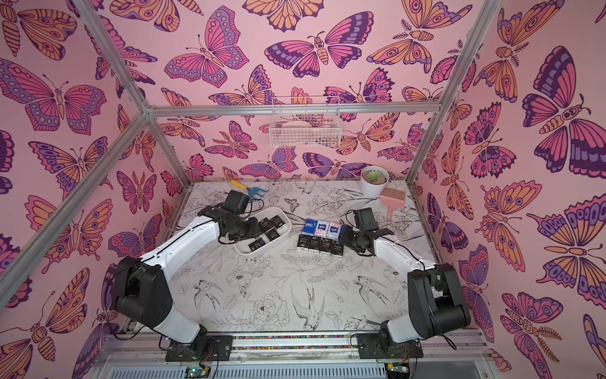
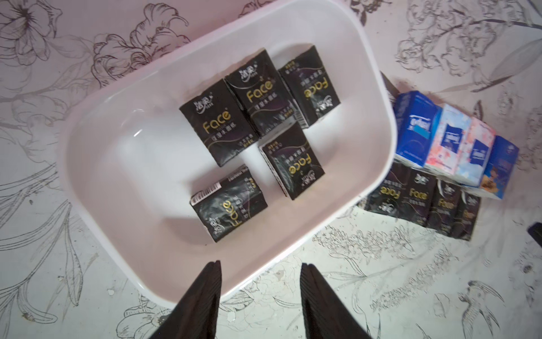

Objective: Take the pocket tissues out of the storage box
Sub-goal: Pick up the pocket tissues from the storage box.

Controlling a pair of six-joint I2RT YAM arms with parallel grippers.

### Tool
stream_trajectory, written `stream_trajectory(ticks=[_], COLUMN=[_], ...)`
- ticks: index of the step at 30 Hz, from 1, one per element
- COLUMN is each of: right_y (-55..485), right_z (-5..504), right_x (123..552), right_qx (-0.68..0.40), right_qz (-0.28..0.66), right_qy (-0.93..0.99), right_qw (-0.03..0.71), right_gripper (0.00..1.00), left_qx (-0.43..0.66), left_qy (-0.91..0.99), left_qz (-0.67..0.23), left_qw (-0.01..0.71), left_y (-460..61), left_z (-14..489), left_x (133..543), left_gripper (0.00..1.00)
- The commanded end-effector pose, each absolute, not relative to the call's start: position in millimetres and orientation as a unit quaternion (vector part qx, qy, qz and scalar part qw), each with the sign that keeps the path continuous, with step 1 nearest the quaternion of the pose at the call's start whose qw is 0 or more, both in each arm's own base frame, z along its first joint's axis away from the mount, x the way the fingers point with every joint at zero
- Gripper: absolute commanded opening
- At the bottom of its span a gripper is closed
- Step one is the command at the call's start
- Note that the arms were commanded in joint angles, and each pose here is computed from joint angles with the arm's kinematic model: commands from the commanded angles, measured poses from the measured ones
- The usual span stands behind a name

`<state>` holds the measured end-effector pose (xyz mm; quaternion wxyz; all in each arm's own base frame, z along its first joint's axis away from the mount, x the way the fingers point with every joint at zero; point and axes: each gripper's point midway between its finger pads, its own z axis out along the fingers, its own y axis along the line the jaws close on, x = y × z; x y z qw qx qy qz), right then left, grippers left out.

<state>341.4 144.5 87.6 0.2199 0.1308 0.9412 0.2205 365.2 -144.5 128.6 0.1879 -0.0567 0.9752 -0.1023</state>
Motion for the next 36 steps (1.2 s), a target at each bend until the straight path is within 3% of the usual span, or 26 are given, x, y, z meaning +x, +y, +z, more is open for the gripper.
stream_trajectory(ticks=[1,11,28,31,36], right_y=[148.4,160.9,167.5,168.3,169.0], right_z=[78.6,72.5,62.0,60.2,60.5], right_x=[330.1,326.3,326.4,324.7,322.5], right_qx=[0.121,0.106,0.101,0.100,0.098], right_qz=[0.226,0.240,0.248,0.249,0.252], right_qy=[0.947,0.947,0.947,0.948,0.948], right_qw=[0.196,0.187,0.175,0.172,0.171], right_gripper=[0.48,0.50,0.51,0.51,0.51], left_qx=[-0.069,-0.145,-0.166,-0.169,-0.176], left_qy=[0.981,0.979,0.972,0.971,0.970], left_qz=[-0.040,-0.003,-0.066,-0.063,-0.051], left_qw=[0.174,0.140,0.155,0.156,0.158], left_y=[-124.7,-112.0,-123.3,-121.1,-113.2], left_z=[114.4,63.5,7.5,-1.2,-10.0], left_x=[378.0,405.2,422.3,418.6,408.1], left_gripper=[0.50,0.50,0.51,0.47,0.31])
